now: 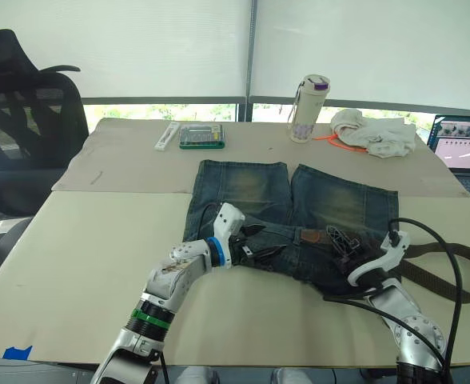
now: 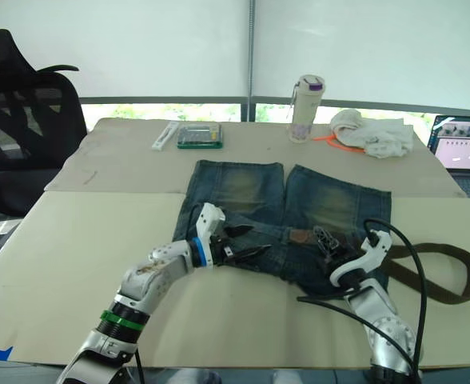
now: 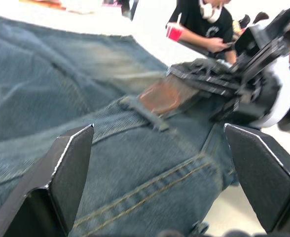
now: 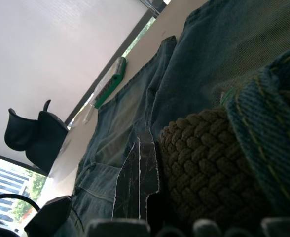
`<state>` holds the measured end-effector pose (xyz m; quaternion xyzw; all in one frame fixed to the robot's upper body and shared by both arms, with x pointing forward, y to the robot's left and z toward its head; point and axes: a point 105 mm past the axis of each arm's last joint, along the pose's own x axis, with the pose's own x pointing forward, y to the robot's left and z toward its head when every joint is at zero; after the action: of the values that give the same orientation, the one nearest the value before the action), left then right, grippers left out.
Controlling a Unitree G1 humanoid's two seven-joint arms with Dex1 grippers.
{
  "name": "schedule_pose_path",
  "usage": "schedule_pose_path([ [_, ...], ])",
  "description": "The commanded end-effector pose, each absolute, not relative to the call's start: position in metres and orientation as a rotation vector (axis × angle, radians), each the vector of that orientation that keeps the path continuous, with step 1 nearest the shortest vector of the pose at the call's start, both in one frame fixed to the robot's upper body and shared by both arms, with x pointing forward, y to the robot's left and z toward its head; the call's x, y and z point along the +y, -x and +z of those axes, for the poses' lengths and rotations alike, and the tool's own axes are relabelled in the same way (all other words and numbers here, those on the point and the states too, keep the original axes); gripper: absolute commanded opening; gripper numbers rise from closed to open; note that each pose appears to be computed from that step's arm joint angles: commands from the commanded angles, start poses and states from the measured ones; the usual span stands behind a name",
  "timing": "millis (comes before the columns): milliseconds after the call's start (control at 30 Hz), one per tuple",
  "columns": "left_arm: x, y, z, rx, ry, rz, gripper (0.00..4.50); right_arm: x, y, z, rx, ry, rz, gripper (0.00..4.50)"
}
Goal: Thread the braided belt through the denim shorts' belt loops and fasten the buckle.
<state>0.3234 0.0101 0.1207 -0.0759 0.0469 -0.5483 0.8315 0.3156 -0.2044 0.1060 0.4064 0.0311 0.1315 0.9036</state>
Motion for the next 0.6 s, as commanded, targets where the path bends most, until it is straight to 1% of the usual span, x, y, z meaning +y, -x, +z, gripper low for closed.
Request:
schedule_pose_path([
  [33,0.013,-0.325,0.126,0.06,0.144,-1.159,4.47,-0.211,-0.317,0.107,0.053,-0.811,0.234,0.0],
  [167,0.014,-0.326,0.126,0.058,0.142,-1.159,4.47,-0.206,-0.318,0.104,0.066,-0.827,0.237,0.0],
  [300,0.014,-0.327,0.127,0.053,0.138,-1.154,4.47,-0.222,-0.316,0.094,0.098,-0.795,0.145,0.0],
  [400,0.014,-0.327,0.125,0.056,0.127,-1.154,4.47,-0.225,-0.315,0.092,0.121,-0.751,0.13,0.0],
  [600,0.013,-0.327,0.125,0.057,0.131,-1.156,4.47,-0.24,-0.319,0.089,0.109,-0.799,0.012,0.0],
])
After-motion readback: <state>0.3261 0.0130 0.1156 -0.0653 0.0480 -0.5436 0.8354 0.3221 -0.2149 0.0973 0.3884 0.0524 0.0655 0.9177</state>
